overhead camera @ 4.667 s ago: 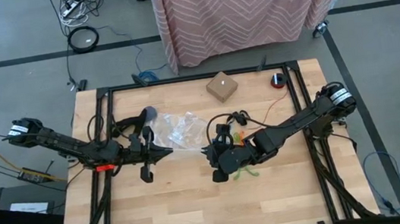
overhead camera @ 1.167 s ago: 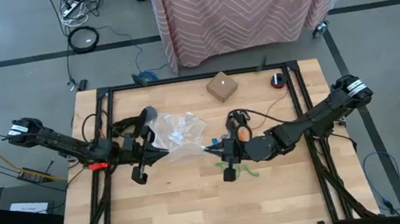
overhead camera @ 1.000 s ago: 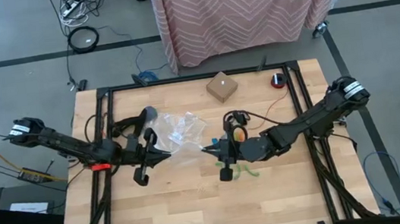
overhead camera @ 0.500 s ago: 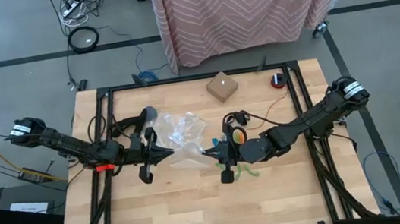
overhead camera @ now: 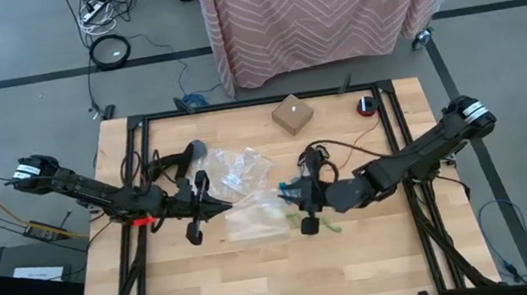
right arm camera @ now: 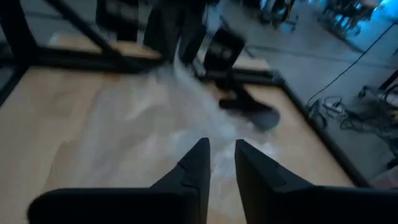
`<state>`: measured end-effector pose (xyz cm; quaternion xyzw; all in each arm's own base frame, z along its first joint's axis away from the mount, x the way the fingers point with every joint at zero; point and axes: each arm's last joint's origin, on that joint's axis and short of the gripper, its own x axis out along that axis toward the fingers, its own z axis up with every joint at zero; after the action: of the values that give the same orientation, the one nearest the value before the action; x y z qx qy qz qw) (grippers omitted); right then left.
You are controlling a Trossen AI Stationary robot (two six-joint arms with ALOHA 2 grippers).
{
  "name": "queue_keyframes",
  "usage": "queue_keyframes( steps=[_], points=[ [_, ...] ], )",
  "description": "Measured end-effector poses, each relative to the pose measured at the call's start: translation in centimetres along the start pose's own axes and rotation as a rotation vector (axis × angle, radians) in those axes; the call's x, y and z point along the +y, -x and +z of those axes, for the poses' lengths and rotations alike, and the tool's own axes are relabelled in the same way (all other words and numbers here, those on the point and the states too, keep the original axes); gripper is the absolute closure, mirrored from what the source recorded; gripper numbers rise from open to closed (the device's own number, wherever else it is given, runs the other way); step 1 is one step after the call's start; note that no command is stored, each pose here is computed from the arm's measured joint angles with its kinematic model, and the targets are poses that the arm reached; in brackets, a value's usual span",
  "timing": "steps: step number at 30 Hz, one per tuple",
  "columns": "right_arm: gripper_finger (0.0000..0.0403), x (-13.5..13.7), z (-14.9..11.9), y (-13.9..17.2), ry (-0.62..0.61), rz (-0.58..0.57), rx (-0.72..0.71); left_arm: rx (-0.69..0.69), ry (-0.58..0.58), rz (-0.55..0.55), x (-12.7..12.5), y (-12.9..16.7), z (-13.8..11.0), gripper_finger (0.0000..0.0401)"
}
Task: Sort rubber bands
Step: Open the transparent zip bag
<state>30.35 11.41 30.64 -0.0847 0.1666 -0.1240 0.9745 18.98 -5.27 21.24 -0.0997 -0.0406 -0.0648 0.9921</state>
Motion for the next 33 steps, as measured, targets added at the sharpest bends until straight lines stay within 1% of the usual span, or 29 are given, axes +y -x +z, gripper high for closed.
queue_keyframes(
  steps=[2,6,8,11,14,18,21,23,25,27,33],
  points=[
    [0.0324,-0.3,0.8,0.6,-0.008,0.005,-0.051,0.016,-0.031,0.004,0.0,0.0,-0.2,0.0401],
    [0.0310,-0.8,1.4,1.1,0.019,0.002,-0.076,0.022,-0.059,0.028,0.0,-0.2,0.0,0.0401],
    [0.0307,-1.1,1.4,0.5,0.017,0.005,-0.082,0.017,-0.098,0.033,0.0,-0.3,0.3,0.0401],
    [0.0308,-1.3,1.0,-1.3,0.014,0.059,-0.080,0.010,-0.157,0.046,-0.1,-0.6,0.7,0.0401],
    [0.0319,-0.9,0.7,-2.9,0.060,0.049,-0.068,0.027,-0.209,0.065,-0.1,-0.9,1.0,0.0401],
    [0.0354,0.0,1.4,-4.4,0.169,0.050,-0.063,0.068,-0.257,0.077,-0.2,-1.2,1.3,0.0401],
    [0.0376,0.4,1.9,-4.9,0.224,0.051,-0.057,0.090,-0.273,0.088,-0.1,-1.4,1.3,0.0401],
    [0.0378,0.3,2.3,-4.8,0.232,0.045,-0.049,0.084,-0.272,0.090,-0.1,-1.4,1.4,0.0401],
    [0.0375,-0.1,2.2,-5.0,0.235,0.044,-0.030,0.083,-0.272,0.090,-0.1,-1.4,1.4,0.0401],
    [0.0367,-0.5,2.0,-5.3,0.233,0.066,-0.014,0.083,-0.272,0.090,-0.1,-1.4,1.4,0.0401],
    [0.0338,-1.5,1.9,-6.1,0.204,0.113,-0.015,0.075,-0.270,0.090,-0.1,-1.4,1.5,0.0401]
  ],
)
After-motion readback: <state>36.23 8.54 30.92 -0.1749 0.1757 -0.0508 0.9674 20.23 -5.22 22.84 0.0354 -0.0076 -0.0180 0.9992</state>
